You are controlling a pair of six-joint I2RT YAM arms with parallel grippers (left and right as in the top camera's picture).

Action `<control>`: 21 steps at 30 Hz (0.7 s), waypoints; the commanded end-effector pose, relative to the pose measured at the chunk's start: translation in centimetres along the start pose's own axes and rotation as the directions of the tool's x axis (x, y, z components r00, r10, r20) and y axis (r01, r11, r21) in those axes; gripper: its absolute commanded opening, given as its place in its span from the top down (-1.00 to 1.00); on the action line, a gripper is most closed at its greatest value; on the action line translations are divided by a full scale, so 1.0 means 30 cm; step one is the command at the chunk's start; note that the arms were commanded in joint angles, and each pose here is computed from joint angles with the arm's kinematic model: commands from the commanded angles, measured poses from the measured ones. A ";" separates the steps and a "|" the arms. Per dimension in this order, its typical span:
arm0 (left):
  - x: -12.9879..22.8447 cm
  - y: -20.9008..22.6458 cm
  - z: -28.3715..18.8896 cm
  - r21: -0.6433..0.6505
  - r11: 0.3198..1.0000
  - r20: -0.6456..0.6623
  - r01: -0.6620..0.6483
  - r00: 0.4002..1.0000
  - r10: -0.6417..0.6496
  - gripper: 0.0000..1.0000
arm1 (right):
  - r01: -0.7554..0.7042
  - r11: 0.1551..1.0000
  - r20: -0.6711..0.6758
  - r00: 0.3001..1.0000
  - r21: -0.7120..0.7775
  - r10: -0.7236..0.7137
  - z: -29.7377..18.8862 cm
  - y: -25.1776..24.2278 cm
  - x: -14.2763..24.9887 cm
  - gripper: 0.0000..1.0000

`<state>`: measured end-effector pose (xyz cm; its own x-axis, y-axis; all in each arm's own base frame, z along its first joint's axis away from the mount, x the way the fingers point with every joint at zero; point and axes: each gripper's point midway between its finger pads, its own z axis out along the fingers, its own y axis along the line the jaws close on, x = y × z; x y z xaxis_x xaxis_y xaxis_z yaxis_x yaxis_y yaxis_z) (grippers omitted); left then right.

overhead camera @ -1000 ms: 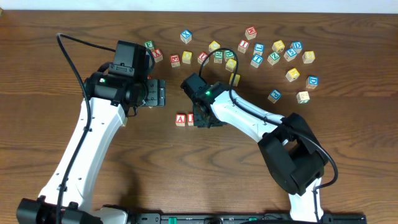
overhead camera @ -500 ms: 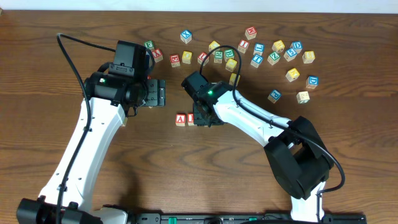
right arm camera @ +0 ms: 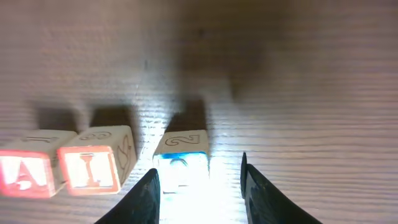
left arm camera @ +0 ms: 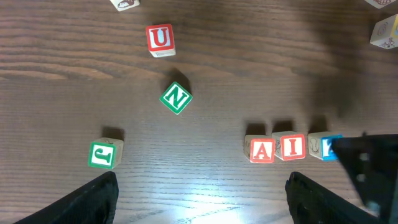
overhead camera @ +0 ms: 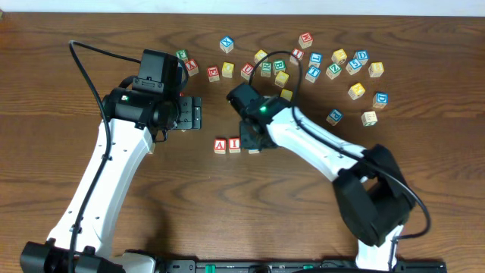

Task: Spell out AI2
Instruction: 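Open the right gripper and raise it away to the upper right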

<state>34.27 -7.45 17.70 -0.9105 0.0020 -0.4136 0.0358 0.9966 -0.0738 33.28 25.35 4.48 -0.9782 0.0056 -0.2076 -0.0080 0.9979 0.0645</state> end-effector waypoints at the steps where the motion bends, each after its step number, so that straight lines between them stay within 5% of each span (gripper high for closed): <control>1: -0.016 0.005 -0.005 -0.011 1.000 0.009 -0.005 1.000 0.005 -0.69 | -0.012 0.999 0.091 0.996 -0.032 0.015 -0.123 -0.027 -0.065 0.25; 11: -0.016 0.005 -0.005 -0.011 1.000 0.009 -0.005 1.000 0.005 -0.69 | -0.026 0.995 0.318 0.946 -0.095 0.055 -0.451 -0.108 -0.162 0.22; 21: -0.020 0.004 -0.005 -0.011 1.000 0.014 -0.005 1.000 0.005 -0.70 | -0.001 0.973 0.386 0.918 0.229 -0.090 -0.622 -0.393 -0.119 0.22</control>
<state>34.27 -7.46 17.70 -0.9105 0.0020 -0.4135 0.0359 0.9966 -0.0741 32.84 16.02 21.62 -0.8408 0.0280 -0.5406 0.0238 0.9996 0.0148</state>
